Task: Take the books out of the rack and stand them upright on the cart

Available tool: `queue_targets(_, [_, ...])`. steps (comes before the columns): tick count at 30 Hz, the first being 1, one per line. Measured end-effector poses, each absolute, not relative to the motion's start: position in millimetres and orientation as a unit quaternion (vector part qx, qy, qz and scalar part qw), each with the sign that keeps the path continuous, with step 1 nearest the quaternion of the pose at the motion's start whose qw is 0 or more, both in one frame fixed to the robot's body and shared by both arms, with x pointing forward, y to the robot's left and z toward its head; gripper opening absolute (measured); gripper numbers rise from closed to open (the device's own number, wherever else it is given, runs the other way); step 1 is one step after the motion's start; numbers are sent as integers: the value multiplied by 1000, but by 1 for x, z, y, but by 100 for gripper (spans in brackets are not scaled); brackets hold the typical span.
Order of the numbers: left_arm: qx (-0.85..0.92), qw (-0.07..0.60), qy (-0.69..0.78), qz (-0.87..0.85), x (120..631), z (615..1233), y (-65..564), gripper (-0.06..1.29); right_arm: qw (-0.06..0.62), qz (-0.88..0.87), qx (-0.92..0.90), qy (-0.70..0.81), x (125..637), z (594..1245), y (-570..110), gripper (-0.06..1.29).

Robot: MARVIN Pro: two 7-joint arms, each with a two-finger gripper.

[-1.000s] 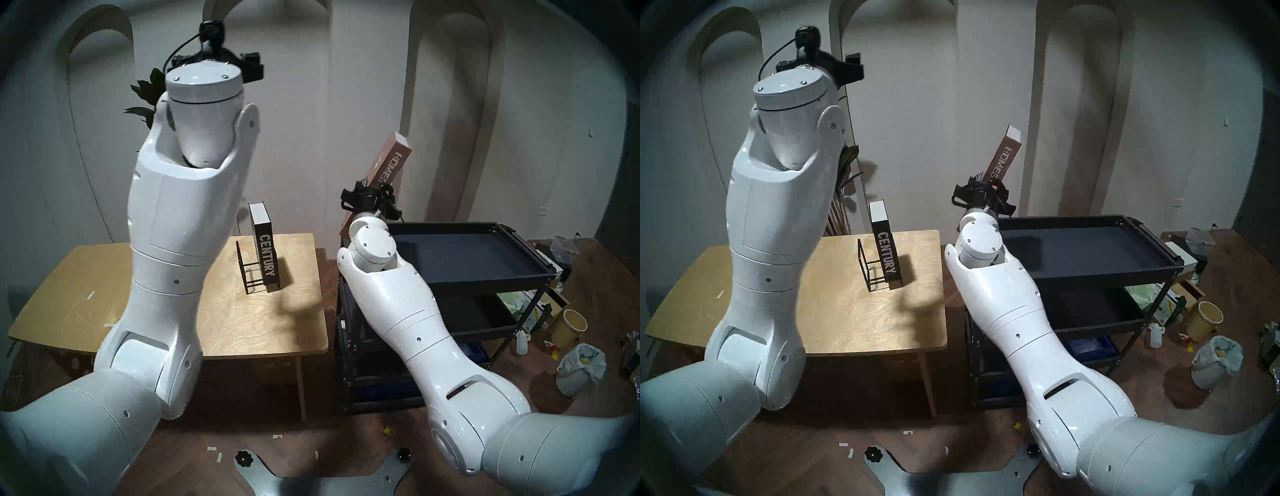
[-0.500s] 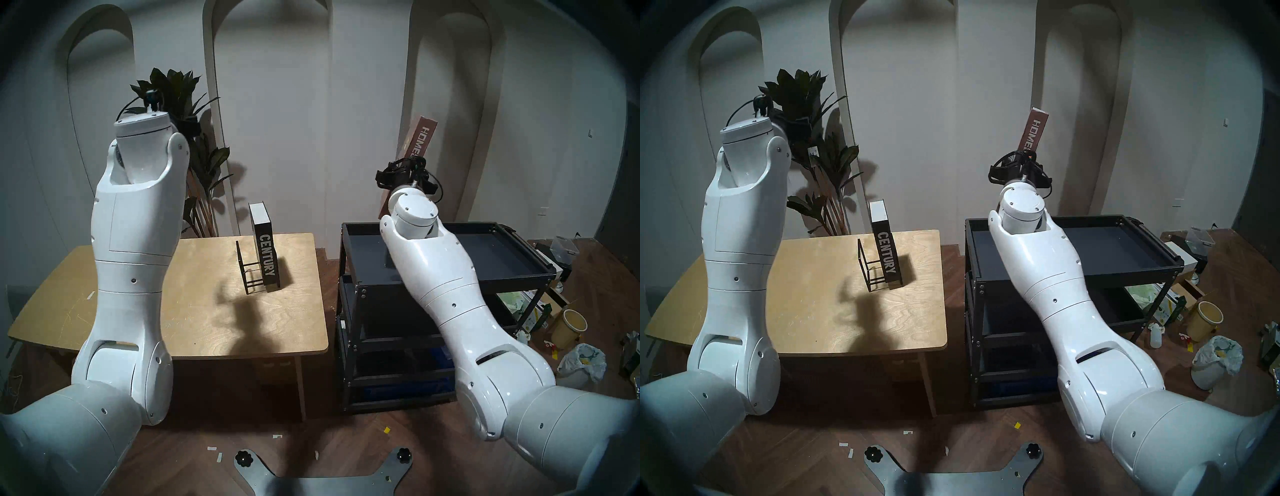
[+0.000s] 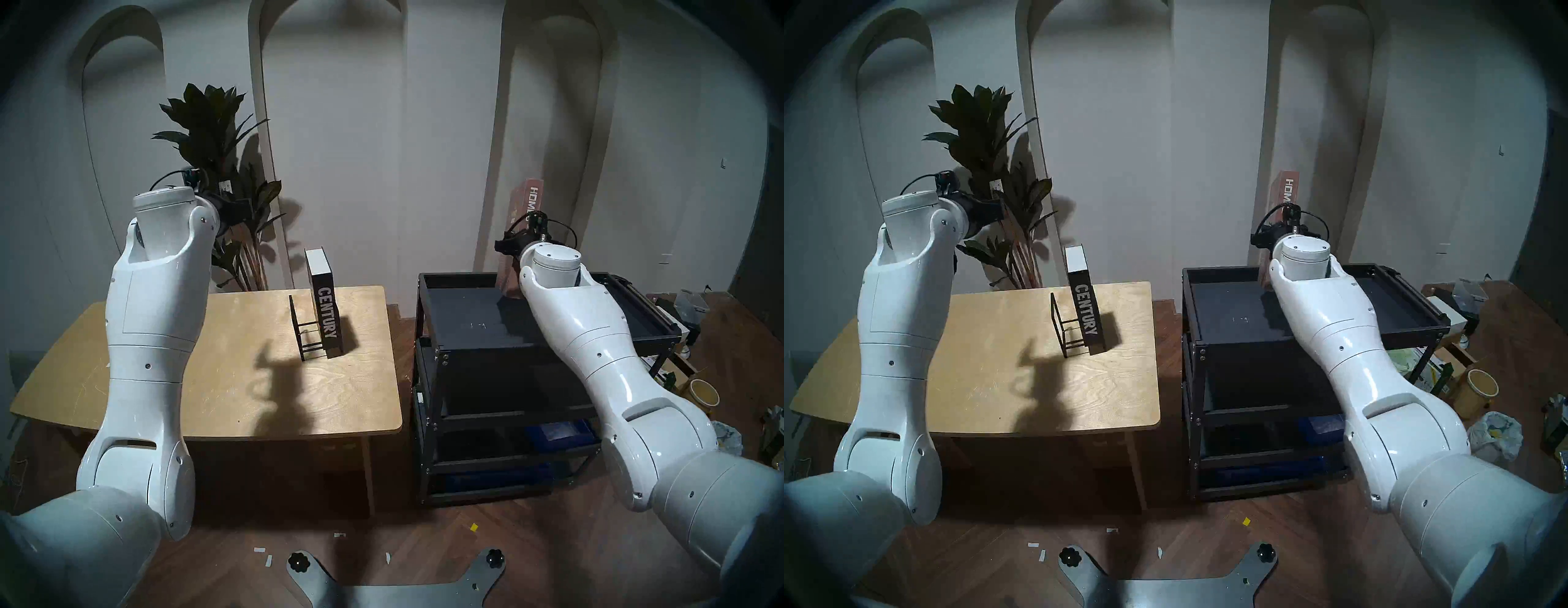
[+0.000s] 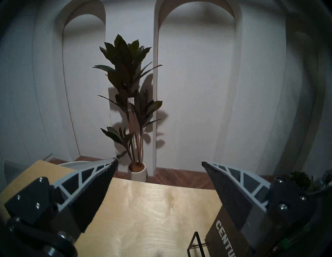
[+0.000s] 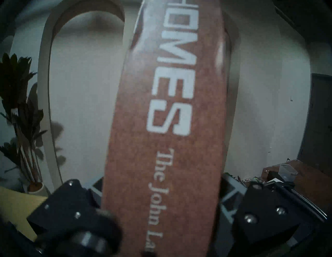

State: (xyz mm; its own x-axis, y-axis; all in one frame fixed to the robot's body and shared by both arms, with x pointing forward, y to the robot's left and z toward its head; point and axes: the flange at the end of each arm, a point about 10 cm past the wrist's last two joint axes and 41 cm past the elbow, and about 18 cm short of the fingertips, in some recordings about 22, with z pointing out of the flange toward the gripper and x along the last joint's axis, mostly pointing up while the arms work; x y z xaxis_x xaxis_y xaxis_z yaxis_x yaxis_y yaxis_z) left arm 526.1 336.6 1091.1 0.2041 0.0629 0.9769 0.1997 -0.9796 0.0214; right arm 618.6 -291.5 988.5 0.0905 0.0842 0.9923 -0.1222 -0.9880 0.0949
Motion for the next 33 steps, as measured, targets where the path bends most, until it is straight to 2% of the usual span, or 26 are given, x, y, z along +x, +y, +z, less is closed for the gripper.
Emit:
queue_targets(19, [-792,14,-35,-609,517,1047,328,125,17,706,699,115,603,962,-336,69])
queue_targets(33, [-798,19,-7,-603,509,1021,316,125,9,729,678,93,587,908,-362,69])
